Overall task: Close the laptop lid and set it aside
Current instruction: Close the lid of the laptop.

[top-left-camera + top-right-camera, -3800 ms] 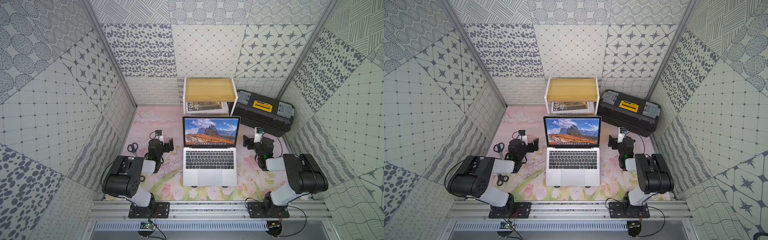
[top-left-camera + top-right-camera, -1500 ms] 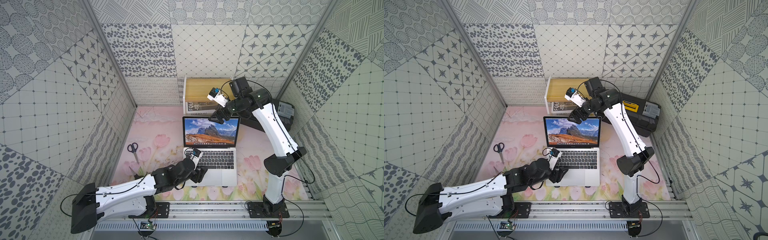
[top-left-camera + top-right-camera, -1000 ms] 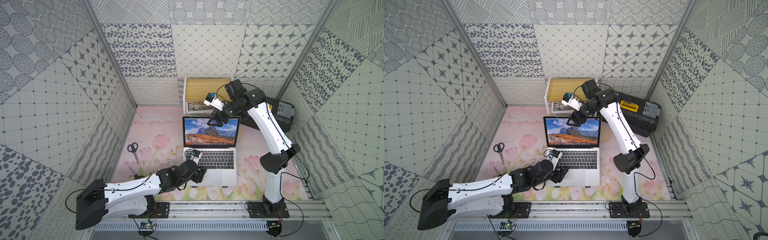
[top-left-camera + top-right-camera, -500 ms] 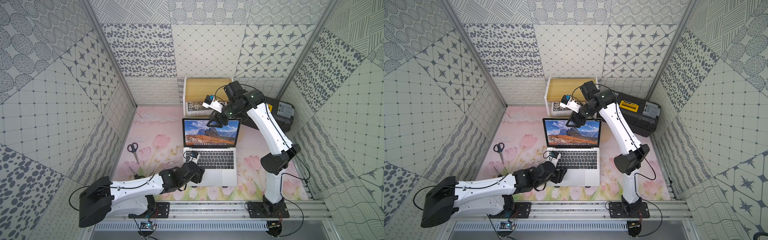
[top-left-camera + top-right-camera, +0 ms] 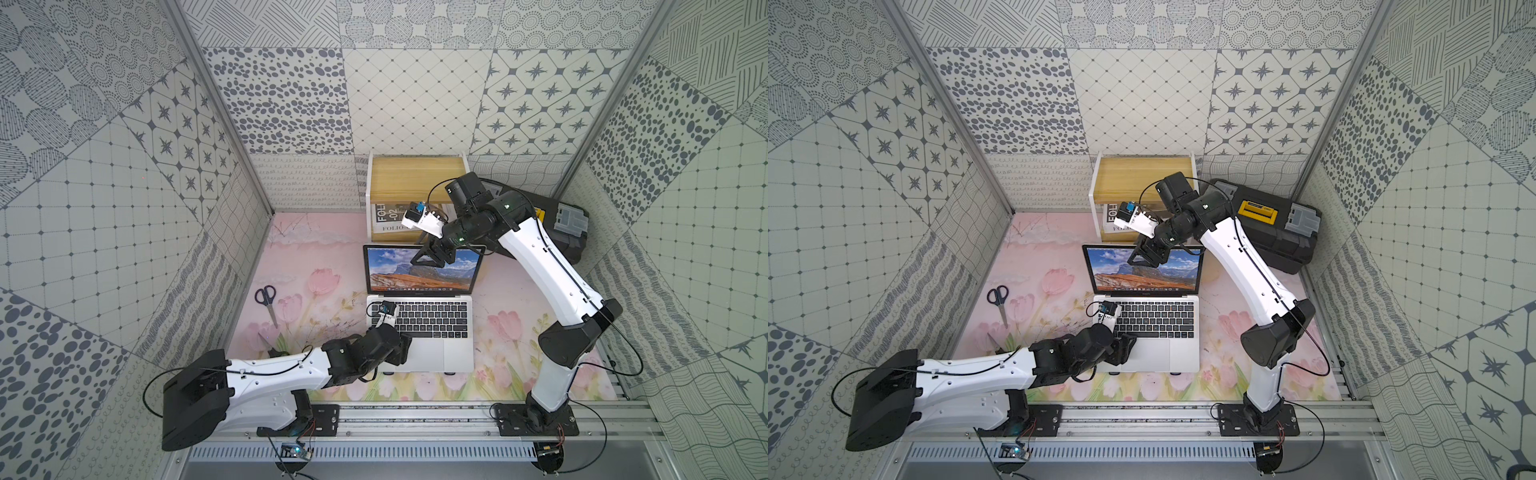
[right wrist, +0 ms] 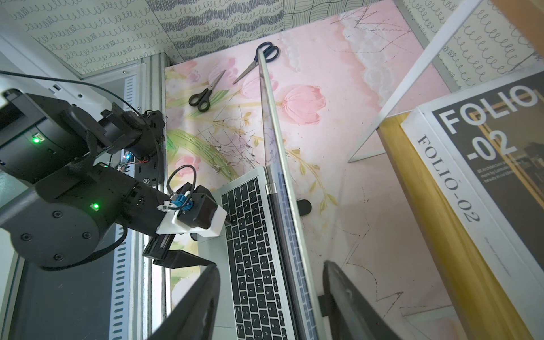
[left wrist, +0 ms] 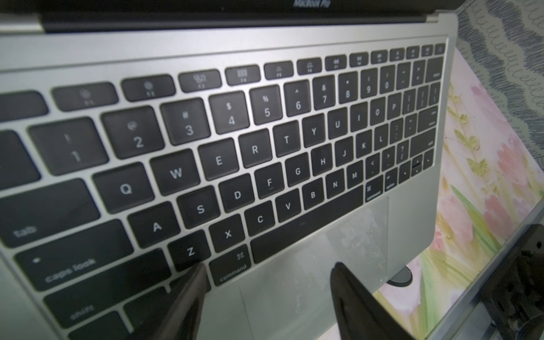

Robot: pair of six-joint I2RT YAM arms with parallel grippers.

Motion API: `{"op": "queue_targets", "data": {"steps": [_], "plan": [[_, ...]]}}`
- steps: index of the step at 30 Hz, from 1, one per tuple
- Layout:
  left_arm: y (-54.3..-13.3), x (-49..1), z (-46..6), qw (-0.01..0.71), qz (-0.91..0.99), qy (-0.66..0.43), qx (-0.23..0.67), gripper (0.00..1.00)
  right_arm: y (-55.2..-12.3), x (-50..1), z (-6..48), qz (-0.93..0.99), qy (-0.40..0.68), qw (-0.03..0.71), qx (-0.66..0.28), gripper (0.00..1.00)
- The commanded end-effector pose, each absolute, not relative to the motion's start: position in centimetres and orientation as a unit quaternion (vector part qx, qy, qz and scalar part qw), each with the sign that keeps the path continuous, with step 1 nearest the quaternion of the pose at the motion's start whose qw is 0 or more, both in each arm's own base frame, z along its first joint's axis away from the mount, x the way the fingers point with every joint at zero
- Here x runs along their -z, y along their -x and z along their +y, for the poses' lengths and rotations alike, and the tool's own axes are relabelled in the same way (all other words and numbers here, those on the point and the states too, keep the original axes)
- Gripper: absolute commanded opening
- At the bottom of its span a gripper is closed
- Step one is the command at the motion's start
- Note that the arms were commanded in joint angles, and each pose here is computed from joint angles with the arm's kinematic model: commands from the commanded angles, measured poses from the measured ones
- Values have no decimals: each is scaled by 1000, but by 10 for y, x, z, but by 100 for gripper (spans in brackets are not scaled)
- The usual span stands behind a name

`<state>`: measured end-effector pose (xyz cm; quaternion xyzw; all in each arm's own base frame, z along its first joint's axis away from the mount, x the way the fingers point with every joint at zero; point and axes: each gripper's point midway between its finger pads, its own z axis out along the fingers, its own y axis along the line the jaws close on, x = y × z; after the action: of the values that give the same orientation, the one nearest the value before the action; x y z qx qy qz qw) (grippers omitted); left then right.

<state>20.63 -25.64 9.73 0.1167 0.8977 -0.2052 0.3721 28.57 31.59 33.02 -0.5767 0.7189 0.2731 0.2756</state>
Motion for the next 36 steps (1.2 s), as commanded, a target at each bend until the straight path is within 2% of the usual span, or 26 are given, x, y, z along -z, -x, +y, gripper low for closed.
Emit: {"op": "queue_targets", "data": {"steps": [1, 15, 36], "plan": [[-207, -75, -236, 357, 917, -88, 154, 71, -262, -331, 321, 715, 581, 260, -290, 59], [-206, -58, -216, 337, 935, -40, 107, 71, -241, -325, 324, 712, 582, 257, -296, 59], [-200, -50, -195, 327, 941, 5, 87, 74, -199, -312, 320, 730, 571, 232, -295, 61]]}}
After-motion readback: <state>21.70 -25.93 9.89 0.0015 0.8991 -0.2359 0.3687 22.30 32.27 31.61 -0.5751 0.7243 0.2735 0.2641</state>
